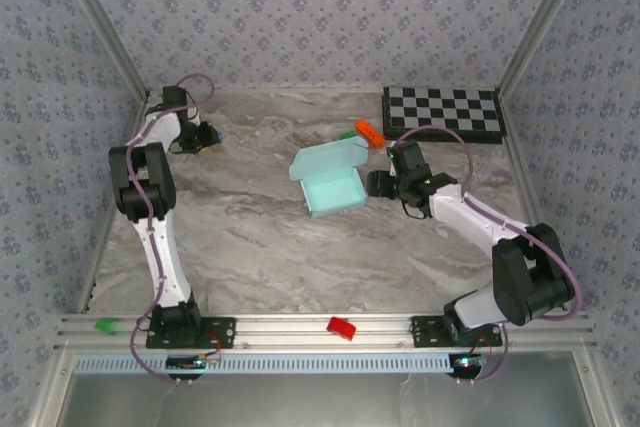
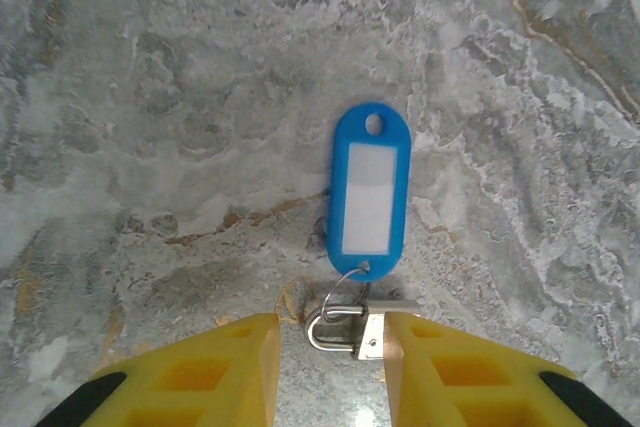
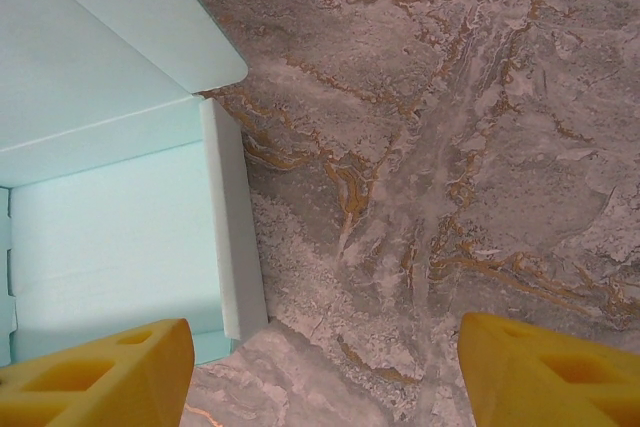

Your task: Fold the paper box

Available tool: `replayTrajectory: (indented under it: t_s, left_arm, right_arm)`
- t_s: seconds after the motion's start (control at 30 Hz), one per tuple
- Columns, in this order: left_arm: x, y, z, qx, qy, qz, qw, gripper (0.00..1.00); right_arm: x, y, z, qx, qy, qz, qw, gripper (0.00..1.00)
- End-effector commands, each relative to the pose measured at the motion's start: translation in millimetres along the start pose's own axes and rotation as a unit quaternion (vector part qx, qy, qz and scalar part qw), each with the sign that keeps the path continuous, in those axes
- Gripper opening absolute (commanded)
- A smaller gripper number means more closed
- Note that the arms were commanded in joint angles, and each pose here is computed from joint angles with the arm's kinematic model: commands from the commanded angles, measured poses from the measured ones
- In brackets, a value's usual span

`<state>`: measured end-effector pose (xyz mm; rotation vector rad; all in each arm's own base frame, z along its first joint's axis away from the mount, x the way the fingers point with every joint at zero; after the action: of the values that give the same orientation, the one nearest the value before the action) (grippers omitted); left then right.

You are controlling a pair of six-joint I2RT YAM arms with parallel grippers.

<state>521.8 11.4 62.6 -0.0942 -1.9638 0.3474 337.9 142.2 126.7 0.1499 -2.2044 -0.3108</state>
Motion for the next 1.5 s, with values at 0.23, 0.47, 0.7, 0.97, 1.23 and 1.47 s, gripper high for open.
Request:
replayTrajectory:
  t_s: [0.23,0.47,0.7,0.97,1.23,1.47]
  left_arm:
    - [-8,-2,-2,0.0,0.017,0.021,1.0,0.31]
    - [-13,-2,1,0.004,0.024,0.027,0.999,0.25]
    - [-16,-1,4,0.005,0.03,0.027,0.999,0.23]
    - [-6,-4,0,-0.001,0.02,0.025,0.999,0.17]
    - [8,-6,4,-0.009,0.024,0.006,1.0,0.08]
    - [29,-12,1,-0.023,0.006,-0.007,1.0,0.0]
  right_arm:
    - [0,-6,7,-0.005,0.011,0.006,1.0,0.72]
    - [-4,-6,10,-0.005,0.018,0.007,1.0,0.72]
    - [-6,-7,14,-0.006,0.023,0.008,1.0,0.72]
    - [-9,-8,17,-0.005,0.027,0.011,1.0,0.72]
    - [-13,-9,20,-0.006,0.034,0.01,0.999,0.72]
    - [-12,-9,19,-0.006,0.031,0.013,0.999,0.71]
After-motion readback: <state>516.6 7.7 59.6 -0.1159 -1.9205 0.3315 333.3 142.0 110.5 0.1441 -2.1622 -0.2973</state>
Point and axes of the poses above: each hand's point on the last joint's axis, 136 mm out from that joint toward the fingers, its own x axis back along the fingers, its own y axis along the line the jaws close on, z = x × y, the point moved 2 cm from there along x, back along the fingers, and after that the axes turned 8 degrees about -x, right-handed, at the moved point
